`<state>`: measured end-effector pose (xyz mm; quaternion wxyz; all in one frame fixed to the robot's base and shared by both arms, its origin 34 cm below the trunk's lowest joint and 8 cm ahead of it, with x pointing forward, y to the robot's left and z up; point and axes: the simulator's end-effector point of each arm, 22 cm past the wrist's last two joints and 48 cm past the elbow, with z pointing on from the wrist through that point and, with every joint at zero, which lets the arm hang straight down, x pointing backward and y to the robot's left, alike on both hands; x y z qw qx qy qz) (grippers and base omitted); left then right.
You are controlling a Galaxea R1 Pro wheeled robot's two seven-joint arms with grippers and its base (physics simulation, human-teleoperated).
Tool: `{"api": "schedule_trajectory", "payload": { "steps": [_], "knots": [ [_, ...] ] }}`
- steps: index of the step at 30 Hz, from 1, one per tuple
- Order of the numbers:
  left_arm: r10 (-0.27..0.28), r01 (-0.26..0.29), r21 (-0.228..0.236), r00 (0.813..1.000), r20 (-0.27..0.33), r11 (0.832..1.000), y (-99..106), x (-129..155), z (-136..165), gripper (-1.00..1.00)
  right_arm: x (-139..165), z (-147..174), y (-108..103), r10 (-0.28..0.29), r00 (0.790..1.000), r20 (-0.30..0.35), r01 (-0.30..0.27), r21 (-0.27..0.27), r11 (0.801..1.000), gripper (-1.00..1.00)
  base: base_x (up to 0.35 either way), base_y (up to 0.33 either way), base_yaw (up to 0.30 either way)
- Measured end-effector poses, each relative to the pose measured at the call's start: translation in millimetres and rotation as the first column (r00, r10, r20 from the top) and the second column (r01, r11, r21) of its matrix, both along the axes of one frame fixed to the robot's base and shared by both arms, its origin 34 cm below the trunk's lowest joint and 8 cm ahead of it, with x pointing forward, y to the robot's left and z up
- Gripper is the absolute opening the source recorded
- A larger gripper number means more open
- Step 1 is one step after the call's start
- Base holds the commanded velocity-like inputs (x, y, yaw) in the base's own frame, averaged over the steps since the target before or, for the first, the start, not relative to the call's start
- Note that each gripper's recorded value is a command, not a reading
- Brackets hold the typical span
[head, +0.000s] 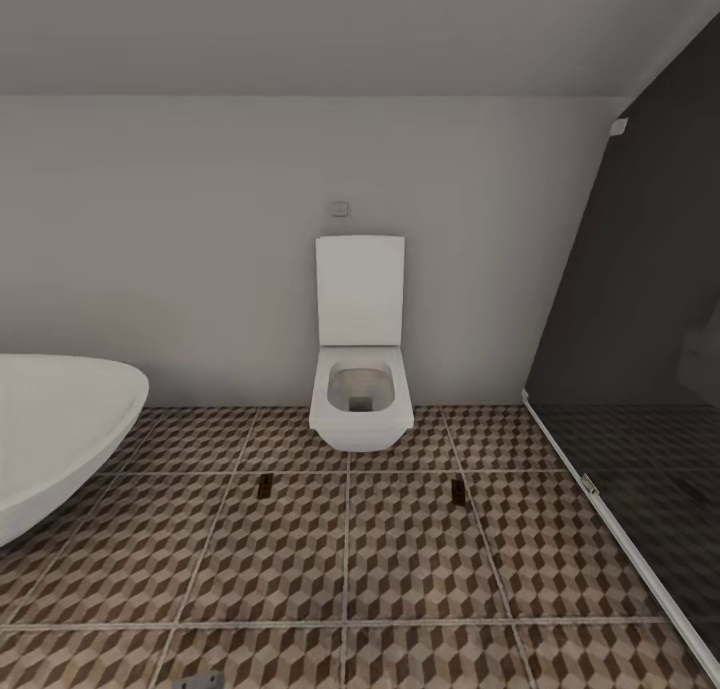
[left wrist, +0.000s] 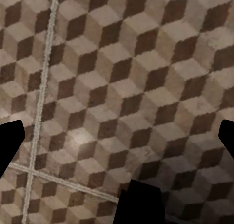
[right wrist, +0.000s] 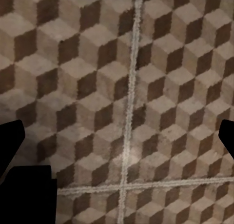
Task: Take the four mousetraps from the cabinet in the bathroom and place them on the bathroom floor. Make sure all four end up on the same floor surface, and ensure that at least two of them are either under or directly next to the same bathroom sink.
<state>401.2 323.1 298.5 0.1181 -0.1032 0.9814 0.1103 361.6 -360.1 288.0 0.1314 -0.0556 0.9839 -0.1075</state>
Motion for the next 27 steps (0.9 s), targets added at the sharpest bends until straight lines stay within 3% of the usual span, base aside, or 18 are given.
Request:
{"api": "schedule_trajectory", "payload": {
  "steps": [27],
  "knots": [
    [0.000,0.000,0.000,1.000,0.000,1.000,0.0,0.0,0.0,1.00,0.1,0.0,0.0,0.000,1.000,0.000,0.000,0.000,1.000,1.00,0.000,0.000,0.000]
  ]
}}
